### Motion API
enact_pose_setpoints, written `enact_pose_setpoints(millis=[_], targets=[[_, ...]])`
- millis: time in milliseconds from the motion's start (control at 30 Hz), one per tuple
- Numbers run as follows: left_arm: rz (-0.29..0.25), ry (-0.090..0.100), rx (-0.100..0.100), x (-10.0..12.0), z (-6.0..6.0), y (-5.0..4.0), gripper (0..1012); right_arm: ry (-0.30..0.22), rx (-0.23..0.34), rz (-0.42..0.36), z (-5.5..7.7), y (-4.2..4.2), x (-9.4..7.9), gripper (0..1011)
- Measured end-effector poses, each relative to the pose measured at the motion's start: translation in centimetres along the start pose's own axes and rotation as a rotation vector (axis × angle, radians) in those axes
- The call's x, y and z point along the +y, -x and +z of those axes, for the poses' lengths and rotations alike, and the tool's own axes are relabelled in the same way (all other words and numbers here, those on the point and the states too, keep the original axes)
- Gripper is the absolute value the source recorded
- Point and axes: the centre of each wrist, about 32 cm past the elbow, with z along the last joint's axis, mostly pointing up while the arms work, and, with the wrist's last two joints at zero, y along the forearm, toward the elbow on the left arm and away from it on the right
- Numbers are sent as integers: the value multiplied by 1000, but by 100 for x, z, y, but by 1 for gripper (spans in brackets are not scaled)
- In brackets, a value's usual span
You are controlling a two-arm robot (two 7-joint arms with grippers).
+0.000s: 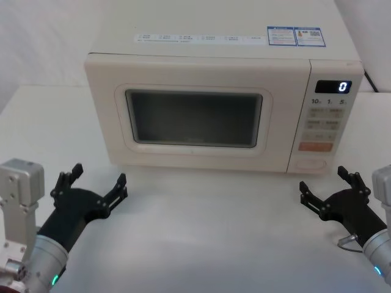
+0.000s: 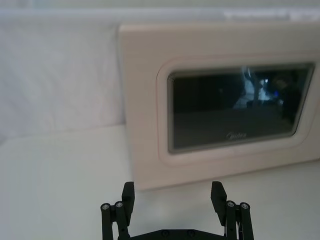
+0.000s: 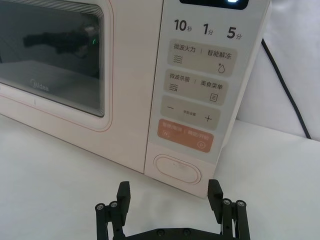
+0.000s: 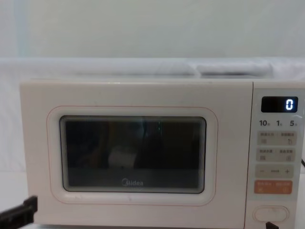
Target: Press the button to open the microwave door with one hand; close the microwave door with the other hand.
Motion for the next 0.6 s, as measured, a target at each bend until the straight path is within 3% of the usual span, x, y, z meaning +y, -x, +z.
enact_pose_setpoints(millis=[67, 600], targets=[[7, -14, 4, 12, -49, -9, 1001, 0, 0, 0, 0, 0, 0, 1000], [1, -3, 0, 1, -12, 0, 1001, 0, 0, 0, 0, 0, 0, 1000]])
